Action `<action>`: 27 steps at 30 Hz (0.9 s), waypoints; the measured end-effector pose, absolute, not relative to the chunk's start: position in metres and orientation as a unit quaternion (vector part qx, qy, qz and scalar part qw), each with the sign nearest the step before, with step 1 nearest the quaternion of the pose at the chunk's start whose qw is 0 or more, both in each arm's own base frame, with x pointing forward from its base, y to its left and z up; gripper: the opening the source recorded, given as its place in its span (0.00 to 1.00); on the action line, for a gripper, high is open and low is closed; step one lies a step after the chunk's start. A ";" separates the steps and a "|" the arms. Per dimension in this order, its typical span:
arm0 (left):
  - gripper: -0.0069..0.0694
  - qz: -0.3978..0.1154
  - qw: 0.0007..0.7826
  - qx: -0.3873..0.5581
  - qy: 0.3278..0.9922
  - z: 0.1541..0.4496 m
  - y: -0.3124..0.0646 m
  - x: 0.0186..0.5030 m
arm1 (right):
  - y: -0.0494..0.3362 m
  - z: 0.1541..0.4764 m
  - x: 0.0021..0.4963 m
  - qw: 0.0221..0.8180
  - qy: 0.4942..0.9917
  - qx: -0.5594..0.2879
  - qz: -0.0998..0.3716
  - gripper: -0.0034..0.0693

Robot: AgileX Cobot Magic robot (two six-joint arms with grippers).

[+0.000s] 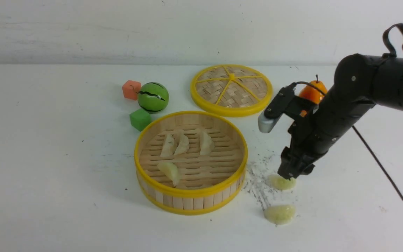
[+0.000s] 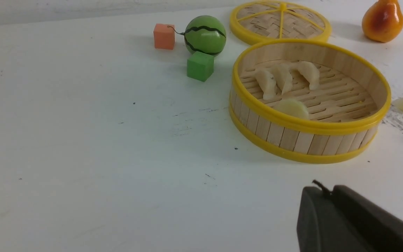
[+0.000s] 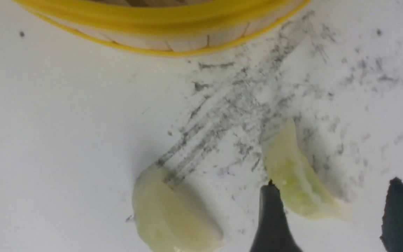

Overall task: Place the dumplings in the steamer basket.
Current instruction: Use the right arm to grab a dumpling

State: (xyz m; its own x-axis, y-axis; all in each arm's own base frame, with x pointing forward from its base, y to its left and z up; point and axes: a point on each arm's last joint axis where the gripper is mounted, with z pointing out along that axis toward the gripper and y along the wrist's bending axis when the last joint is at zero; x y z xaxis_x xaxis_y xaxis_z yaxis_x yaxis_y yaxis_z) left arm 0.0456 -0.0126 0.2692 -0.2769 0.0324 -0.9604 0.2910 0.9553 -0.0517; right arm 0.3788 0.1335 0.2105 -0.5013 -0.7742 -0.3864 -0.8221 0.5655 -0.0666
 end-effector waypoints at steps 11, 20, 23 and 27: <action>0.14 -0.109 0.593 0.102 0.792 0.269 -0.013 0.046 | 0.138 0.177 0.384 0.156 0.849 -0.501 0.058 0.41; 0.14 -0.109 0.592 0.102 0.792 0.269 -0.013 0.046 | 0.138 0.182 0.386 0.151 0.889 -0.426 0.071 0.17; 0.15 -0.109 0.592 0.102 0.792 0.269 -0.013 0.046 | 0.138 0.187 0.387 0.145 0.904 -0.394 0.078 0.08; 0.15 -0.109 0.592 0.102 0.792 0.269 -0.013 0.046 | 0.140 0.193 0.388 0.128 0.918 -0.365 0.091 0.04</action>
State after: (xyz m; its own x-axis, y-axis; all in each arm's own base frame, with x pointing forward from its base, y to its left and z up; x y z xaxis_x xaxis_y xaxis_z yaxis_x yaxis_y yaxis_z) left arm 0.0456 -0.0125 0.2691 -0.2777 0.0327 -0.9601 0.2908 0.9554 -0.0516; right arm 0.3880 0.1395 0.1927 -0.7009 -0.6462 -0.3019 -0.6928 0.7175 0.0728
